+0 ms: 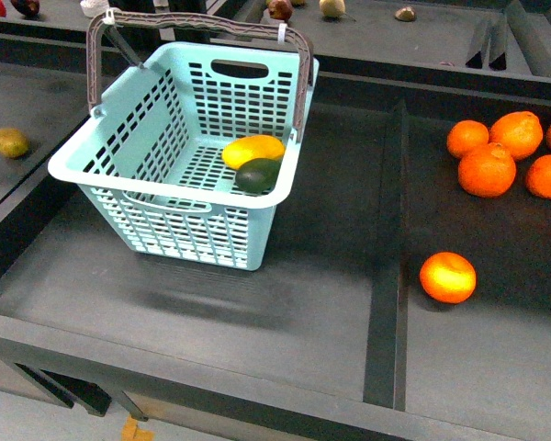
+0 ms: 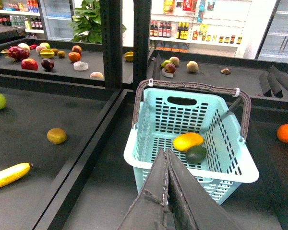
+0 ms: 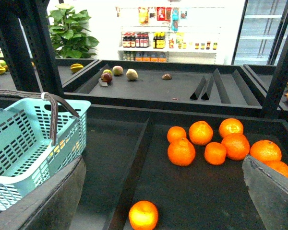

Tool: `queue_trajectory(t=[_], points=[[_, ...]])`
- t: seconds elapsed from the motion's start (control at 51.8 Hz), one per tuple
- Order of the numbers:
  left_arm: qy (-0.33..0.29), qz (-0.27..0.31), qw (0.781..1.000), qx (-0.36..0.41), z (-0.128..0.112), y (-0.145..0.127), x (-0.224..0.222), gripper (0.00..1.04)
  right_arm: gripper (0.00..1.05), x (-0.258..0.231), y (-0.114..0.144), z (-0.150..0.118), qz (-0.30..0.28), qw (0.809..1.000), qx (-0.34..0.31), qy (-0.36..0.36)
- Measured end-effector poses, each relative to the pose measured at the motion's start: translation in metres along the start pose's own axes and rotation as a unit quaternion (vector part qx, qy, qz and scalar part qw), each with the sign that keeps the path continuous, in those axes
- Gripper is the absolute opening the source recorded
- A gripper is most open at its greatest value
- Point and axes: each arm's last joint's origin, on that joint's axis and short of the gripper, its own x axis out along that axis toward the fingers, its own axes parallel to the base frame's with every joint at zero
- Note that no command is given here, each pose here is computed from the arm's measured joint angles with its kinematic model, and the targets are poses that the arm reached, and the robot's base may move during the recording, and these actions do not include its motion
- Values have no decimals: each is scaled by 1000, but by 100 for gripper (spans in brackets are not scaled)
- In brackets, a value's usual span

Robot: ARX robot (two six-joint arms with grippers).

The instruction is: Pick mango and avocado into basket

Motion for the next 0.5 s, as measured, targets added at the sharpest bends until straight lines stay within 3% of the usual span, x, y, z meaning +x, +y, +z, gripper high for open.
queue_trajectory(t=[0.502], points=[[13, 0, 1000, 0, -3, 0, -17, 3, 97, 0, 0, 0, 0, 1000, 0, 0]])
